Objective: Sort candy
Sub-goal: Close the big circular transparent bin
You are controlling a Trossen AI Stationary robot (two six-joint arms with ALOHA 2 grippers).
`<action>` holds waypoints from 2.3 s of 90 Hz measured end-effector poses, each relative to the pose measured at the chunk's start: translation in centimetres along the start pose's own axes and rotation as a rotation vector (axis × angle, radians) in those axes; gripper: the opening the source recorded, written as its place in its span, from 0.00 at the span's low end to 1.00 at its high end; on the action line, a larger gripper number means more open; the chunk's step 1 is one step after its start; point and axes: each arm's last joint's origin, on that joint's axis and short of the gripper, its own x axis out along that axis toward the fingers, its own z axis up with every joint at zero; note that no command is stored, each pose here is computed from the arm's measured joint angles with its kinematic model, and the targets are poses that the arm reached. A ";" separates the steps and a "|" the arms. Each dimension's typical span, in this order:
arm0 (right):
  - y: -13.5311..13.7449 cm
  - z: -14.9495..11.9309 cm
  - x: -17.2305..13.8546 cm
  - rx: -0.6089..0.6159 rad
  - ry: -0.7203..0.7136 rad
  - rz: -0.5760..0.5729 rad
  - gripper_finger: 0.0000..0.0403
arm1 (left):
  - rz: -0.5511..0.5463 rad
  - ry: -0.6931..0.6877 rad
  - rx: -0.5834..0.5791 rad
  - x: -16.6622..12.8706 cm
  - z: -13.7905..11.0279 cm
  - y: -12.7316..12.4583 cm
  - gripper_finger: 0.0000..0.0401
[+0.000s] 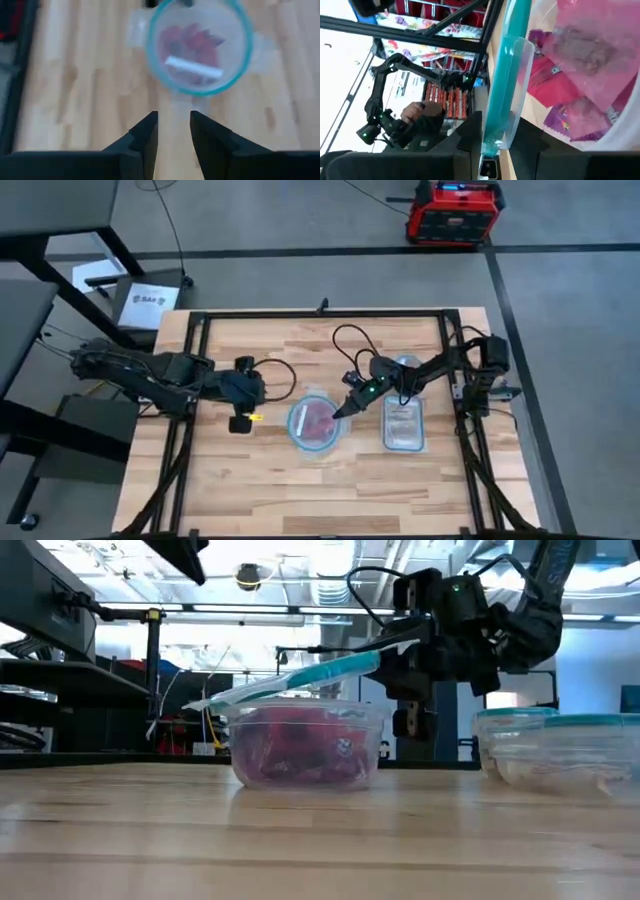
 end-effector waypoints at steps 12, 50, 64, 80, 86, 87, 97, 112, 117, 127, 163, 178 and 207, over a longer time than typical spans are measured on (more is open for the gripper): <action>-0.2 0.6 -0.5 0.005 -0.018 -0.005 0.18 | -0.086 0.004 0.061 4.0 1.2 -1.2 0.24; -0.6 1.6 -1.7 0.007 -0.013 0.001 0.18 | -0.159 -0.065 0.120 15.5 2.5 -1.9 0.24; -1.1 1.8 -2.1 0.020 -0.012 -0.020 0.18 | -0.131 -0.035 0.092 18.6 1.8 -0.8 0.24; -1.8 2.4 -3.0 0.038 -0.029 -0.062 0.18 | -0.128 0.017 0.086 20.0 1.0 -0.6 0.24; -1.9 2.6 -3.2 0.035 -0.031 -0.060 0.18 | -0.122 0.026 0.086 20.3 0.8 -0.6 0.24; -1.9 2.7 -3.3 0.035 -0.034 -0.060 0.18 | -0.121 0.026 0.086 20.3 0.8 -0.6 0.24; -2.1 3.2 -3.9 0.041 -0.053 -0.061 0.18 | -0.114 0.040 0.087 20.3 0.7 -0.6 0.24; -2.0 4.0 -5.0 0.040 -0.091 -0.062 0.18 | -0.108 0.037 0.085 20.4 0.8 -0.5 0.24; -1.7 4.4 -5.5 0.031 -0.109 -0.056 0.18 | -0.108 0.039 0.086 20.4 0.7 -0.5 0.24; -1.4 4.8 -6.0 0.026 -0.133 -0.050 0.18 | -0.113 0.049 0.087 20.4 0.6 -0.5 0.24; -2.2 3.9 -5.4 0.057 -0.082 -0.125 0.18 | -0.146 0.033 0.078 20.4 0.7 -0.8 0.24; -2.1 4.2 -5.5 0.001 -0.075 -0.114 0.18 | -0.164 0.028 0.064 20.4 0.7 -0.8 0.24; -3.4 4.9 -7.3 -0.019 -0.078 -0.191 0.38 | -0.228 0.027 0.027 20.4 0.7 -0.8 0.24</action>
